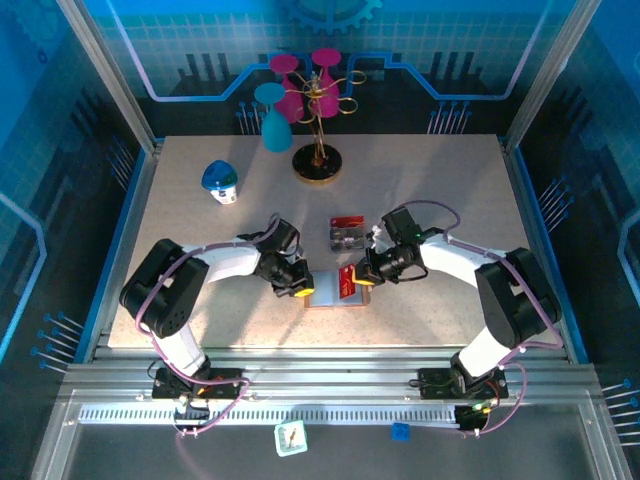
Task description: Take the credit cards out of the card holder
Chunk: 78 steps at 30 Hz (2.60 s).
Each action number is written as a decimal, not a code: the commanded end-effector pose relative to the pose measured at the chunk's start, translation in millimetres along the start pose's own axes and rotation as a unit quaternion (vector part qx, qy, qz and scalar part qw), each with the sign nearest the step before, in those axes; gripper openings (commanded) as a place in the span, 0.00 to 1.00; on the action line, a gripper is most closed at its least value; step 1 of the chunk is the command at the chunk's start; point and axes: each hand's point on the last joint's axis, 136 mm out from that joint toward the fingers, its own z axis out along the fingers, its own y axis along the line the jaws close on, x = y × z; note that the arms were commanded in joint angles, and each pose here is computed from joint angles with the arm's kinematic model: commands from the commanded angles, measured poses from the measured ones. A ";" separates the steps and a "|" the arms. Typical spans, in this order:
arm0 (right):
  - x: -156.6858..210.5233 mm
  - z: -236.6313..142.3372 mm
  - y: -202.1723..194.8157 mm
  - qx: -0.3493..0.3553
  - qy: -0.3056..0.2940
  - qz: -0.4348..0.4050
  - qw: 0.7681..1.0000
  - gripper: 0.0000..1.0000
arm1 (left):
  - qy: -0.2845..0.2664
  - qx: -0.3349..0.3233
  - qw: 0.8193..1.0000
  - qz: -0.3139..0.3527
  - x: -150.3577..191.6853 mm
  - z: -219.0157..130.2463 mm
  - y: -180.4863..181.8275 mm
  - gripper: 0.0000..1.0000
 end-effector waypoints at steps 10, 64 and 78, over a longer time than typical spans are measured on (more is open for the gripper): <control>-12.7 -35.3 17.4 0.042 -0.005 -0.132 0.990 0.00 | -0.044 -0.004 0.999 0.016 -12.2 -26.3 -5.2 0.16; -145.7 -52.1 47.5 0.233 0.196 -0.666 0.681 0.00 | -0.090 0.012 0.996 -0.024 -9.8 -48.8 11.4 0.16; -147.3 -34.8 28.5 0.223 0.221 -0.660 0.682 0.00 | -0.085 0.006 0.996 -0.024 -13.1 -49.4 10.0 0.16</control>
